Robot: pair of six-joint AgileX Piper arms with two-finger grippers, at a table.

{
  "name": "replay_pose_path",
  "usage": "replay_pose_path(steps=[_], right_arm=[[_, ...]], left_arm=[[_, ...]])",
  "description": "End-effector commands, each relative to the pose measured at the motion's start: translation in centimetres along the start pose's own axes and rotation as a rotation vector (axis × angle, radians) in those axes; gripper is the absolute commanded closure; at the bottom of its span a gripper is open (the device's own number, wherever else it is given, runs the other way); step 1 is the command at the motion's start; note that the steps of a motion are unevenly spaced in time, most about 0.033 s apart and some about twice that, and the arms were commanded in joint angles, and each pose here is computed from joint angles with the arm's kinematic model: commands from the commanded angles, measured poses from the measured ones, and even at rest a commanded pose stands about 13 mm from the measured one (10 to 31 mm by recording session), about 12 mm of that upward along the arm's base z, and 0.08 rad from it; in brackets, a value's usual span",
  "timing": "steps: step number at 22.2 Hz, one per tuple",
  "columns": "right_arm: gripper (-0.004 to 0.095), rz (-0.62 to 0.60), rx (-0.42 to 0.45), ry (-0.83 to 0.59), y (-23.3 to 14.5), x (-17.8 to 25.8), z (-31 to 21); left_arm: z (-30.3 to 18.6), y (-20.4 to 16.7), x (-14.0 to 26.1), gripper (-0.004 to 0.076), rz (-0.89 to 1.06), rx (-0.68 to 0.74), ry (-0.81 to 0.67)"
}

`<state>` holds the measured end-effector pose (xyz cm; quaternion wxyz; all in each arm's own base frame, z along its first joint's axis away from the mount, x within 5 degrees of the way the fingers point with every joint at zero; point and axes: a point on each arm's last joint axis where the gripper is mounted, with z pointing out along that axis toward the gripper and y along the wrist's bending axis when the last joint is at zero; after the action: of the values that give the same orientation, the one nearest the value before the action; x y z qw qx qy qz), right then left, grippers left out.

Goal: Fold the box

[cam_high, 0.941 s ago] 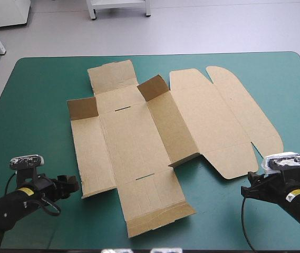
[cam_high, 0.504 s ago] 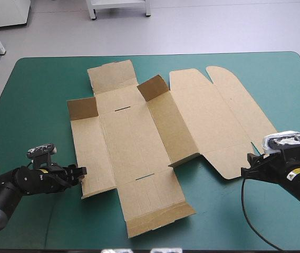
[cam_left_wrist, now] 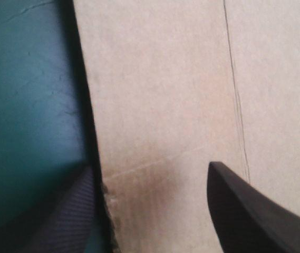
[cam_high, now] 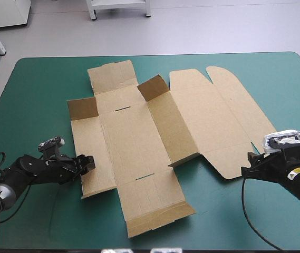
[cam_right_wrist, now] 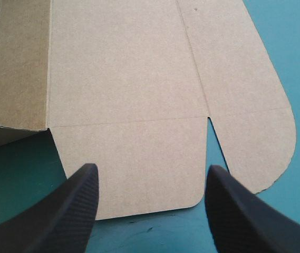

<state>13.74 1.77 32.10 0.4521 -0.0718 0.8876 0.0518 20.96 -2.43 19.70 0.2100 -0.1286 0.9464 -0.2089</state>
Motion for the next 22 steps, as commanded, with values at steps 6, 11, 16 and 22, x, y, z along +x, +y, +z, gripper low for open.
replay_pose_path(steps=[6, 11, 16, 22], right_arm=[[0.0345, -0.004, 0.015, -0.100, -0.2, -1.6, -0.6], [0.0345, -0.005, 0.017, -0.104, -0.2, -1.7, -0.6], [0.0345, -0.005, 0.020, -0.117, -0.2, -1.8, -0.6], [0.0345, -0.012, 0.022, -0.123, -0.2, -1.8, -0.6]], left_arm=[[0.8, -1.2, -0.5, 0.0265, -0.007, 0.214, 0.030], [0.1, -3.1, -1.2, 0.0332, -0.025, 0.441, -0.047], [0.1, -3.4, -0.8, 0.0381, 0.005, 0.467, -0.011], [1.7, -2.6, -0.7, 0.0381, -0.012, 0.434, 0.058]])
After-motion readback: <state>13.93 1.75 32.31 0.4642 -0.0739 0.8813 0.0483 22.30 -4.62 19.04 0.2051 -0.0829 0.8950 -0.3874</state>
